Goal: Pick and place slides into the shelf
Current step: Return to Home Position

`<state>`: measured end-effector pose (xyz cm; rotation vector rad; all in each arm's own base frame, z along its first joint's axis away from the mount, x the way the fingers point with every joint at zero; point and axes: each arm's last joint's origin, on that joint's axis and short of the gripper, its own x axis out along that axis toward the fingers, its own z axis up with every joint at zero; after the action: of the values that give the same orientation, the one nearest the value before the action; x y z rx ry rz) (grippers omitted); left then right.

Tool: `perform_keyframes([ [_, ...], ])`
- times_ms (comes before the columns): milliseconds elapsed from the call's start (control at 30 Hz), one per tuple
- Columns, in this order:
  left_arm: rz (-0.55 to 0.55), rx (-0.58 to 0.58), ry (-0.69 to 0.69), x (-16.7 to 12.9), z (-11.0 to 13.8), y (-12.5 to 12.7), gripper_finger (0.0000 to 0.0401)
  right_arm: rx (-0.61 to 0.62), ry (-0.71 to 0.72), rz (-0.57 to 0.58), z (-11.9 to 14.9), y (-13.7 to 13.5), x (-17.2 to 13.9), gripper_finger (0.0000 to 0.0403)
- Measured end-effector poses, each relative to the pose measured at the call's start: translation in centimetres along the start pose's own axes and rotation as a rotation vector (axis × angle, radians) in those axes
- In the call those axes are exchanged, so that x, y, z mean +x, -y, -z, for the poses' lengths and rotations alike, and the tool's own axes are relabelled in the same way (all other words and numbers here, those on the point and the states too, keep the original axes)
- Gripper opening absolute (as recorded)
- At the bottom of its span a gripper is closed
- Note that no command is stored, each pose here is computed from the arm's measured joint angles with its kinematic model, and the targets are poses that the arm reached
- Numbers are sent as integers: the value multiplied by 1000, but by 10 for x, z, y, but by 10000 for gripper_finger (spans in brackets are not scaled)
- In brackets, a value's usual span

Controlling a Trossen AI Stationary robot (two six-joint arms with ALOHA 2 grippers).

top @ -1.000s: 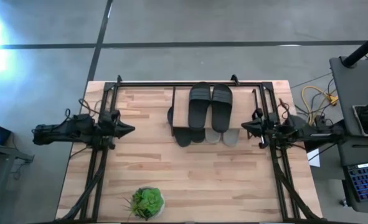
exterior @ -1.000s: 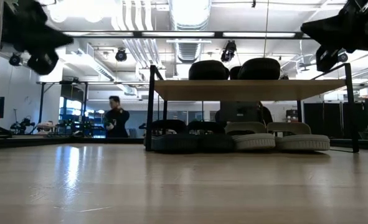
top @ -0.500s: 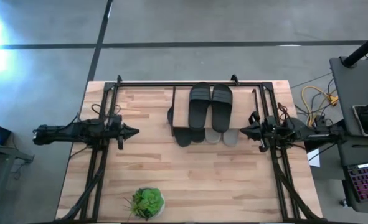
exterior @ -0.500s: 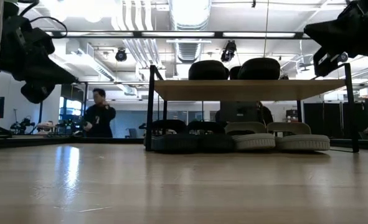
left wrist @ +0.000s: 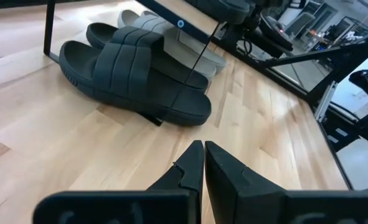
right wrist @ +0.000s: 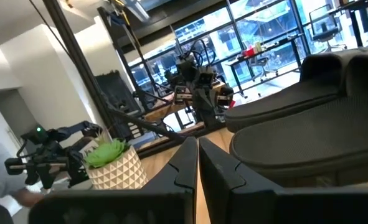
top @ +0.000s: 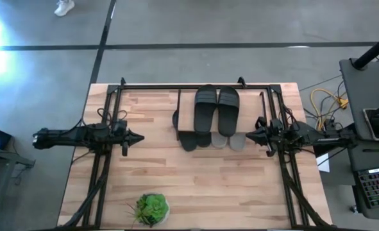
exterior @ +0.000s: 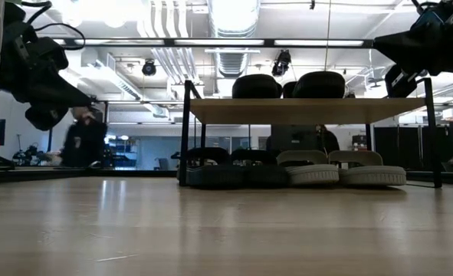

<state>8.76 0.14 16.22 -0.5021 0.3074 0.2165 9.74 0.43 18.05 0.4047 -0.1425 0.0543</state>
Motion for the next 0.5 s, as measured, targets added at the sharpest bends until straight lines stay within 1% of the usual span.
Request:
perform_keyframes([
  [500,-6,3,-10,1,1,0,0,0,-2,1,0,0,0,9],
])
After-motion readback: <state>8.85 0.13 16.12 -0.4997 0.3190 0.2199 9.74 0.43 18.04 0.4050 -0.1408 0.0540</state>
